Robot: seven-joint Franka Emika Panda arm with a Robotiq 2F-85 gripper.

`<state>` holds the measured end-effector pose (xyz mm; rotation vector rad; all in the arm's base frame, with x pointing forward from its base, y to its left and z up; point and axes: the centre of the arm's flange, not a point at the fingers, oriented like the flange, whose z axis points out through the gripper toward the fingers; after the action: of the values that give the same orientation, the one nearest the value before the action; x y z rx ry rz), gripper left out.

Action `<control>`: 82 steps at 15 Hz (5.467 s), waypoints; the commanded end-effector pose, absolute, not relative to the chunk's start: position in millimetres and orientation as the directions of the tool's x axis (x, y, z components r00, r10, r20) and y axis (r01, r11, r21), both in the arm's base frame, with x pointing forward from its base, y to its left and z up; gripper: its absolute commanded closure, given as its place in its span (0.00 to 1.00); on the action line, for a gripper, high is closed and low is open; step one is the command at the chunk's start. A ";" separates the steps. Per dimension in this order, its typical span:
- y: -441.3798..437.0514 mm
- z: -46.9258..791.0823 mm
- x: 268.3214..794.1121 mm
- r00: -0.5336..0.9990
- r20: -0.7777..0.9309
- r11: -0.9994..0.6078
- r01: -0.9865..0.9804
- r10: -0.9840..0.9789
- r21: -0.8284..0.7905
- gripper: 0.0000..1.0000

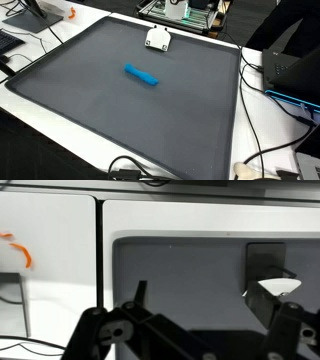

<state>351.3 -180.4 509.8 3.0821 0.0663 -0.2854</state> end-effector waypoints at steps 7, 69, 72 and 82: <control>-160.4 502.1 361.5 0.982 -0.183 -0.999 0.042 0.046 -0.025 0.00; 18.3 232.4 384.1 0.346 -0.308 -0.316 -0.938 -0.886 -0.144 0.00; 17.1 231.8 384.7 0.327 -0.287 -0.299 -0.944 -0.900 -0.138 0.00; 15.4 226.7 385.1 0.287 -0.272 -0.262 -0.957 -0.919 -0.127 0.00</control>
<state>389.6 11.4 231.1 2.7504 -2.0088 -0.2659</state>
